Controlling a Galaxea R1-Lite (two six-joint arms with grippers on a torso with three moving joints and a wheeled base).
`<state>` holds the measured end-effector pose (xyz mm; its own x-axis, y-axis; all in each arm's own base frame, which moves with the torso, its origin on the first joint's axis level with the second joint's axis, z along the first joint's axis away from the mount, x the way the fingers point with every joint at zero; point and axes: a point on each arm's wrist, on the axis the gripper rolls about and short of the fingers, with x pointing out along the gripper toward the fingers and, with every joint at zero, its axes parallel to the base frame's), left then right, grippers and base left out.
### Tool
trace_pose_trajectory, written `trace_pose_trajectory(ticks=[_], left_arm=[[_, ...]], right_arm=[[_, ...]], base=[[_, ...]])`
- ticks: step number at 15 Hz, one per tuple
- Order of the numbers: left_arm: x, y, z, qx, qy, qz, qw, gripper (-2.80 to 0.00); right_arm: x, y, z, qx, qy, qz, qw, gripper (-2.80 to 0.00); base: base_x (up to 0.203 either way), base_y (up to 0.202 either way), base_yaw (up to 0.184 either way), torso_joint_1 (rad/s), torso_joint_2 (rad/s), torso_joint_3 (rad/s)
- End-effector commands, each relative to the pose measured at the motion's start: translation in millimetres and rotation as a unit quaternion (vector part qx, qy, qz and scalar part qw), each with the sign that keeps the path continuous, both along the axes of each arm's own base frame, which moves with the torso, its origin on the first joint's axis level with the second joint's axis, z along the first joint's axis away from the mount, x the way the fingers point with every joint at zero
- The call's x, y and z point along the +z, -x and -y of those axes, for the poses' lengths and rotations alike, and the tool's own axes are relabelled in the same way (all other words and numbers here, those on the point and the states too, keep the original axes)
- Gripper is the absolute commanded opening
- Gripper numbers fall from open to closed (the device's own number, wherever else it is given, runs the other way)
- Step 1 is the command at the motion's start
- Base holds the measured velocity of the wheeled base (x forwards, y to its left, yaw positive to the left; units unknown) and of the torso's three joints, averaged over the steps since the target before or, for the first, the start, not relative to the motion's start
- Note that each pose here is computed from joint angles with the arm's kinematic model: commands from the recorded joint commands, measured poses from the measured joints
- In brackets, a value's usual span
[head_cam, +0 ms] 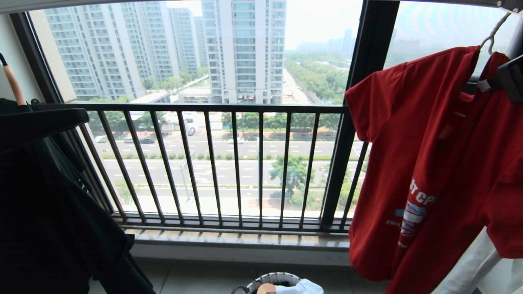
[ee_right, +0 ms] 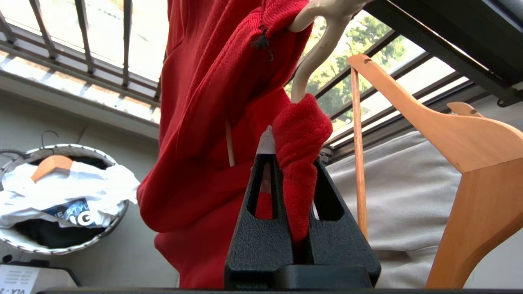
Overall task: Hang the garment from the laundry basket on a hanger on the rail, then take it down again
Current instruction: Hang the clothes rack on the clothesline
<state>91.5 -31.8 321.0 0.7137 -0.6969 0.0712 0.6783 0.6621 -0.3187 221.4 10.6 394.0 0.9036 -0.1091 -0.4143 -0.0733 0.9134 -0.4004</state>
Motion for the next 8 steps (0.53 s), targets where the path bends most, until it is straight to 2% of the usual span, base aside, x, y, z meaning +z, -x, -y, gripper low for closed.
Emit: trace_pose_trajectory(ticks=[1, 8], left_arm=[[-0.5, -1.2, 0.3, -0.001, 0.0, -0.002, 1.0, -2.8], [-0.5, -1.1, 0.3, -0.001, 0.001, -0.002, 1.0, -2.8]], right_arm=[[-0.5, -0.6, 1.7, -0.003, 0.001, -0.002, 1.0, -2.8], [-4.8, -15.7, 7.7, -0.016, 0.004, 0.0, 1.0, -2.8]], base=[[0.0, 0.0, 0.0, 0.0, 0.0, 0.0], [0.0, 0.0, 0.0, 0.0, 0.0, 0.0]])
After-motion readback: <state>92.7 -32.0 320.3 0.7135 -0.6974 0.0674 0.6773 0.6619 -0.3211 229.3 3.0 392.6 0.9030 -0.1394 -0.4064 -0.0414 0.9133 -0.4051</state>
